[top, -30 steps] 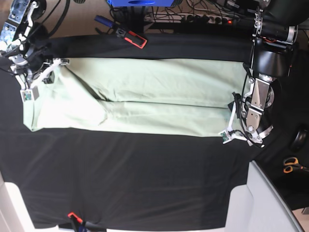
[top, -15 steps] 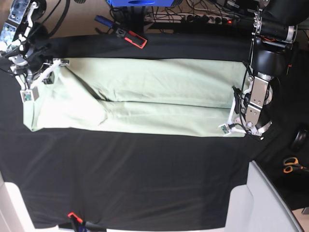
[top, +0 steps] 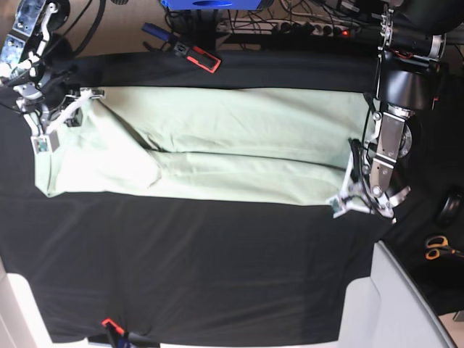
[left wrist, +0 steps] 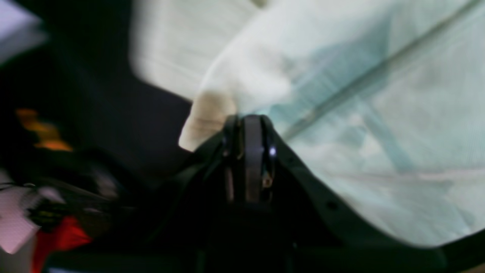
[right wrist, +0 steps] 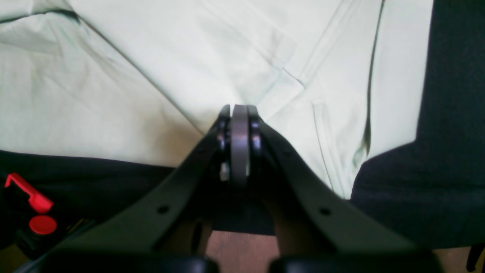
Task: Fold the T-shirt properly
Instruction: 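Pinch the collar end with the left gripper and straighten it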
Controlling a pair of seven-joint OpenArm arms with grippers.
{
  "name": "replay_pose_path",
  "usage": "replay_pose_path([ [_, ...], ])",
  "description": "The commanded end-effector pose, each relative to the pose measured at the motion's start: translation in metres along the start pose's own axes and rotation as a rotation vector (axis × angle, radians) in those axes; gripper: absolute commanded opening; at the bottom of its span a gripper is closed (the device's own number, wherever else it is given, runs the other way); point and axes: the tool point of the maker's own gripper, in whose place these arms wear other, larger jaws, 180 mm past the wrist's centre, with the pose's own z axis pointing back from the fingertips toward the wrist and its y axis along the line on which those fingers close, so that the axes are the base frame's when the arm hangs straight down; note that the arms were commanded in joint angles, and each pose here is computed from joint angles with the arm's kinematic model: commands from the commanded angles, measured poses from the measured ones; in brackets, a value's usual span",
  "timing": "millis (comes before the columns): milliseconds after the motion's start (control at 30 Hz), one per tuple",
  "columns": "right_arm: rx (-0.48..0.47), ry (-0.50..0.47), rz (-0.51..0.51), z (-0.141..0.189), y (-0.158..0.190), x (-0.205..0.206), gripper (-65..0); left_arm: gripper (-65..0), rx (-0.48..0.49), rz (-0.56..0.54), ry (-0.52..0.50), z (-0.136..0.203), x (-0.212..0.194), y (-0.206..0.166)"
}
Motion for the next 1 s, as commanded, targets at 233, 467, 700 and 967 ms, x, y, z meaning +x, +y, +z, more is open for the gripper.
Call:
replay_pose_path([
  [233, -0.002, -0.051, 0.009, 0.002, -0.002, 0.017, -65.0, -59.5, 0.145, 0.017, -0.031, 0.046, 0.017, 0.041],
  [467, -0.004, -0.053, 0.007, 0.002, -0.002, 0.018, -65.0, -61.5, 0.129, -0.002, -0.082, 0.068, 0.011, 0.019],
  [700, -0.005, -0.042, 0.007, 0.001, -0.002, 0.021, -65.0, -61.5, 0.092, -0.036, -0.056, 0.067, -0.008, -0.01],
  [967, -0.005, -0.037, 0.01, -0.001, -0.002, 0.029, -65.0, -60.8, 0.115, 0.082, -0.066, 0.069, -0.016, 0.009],
])
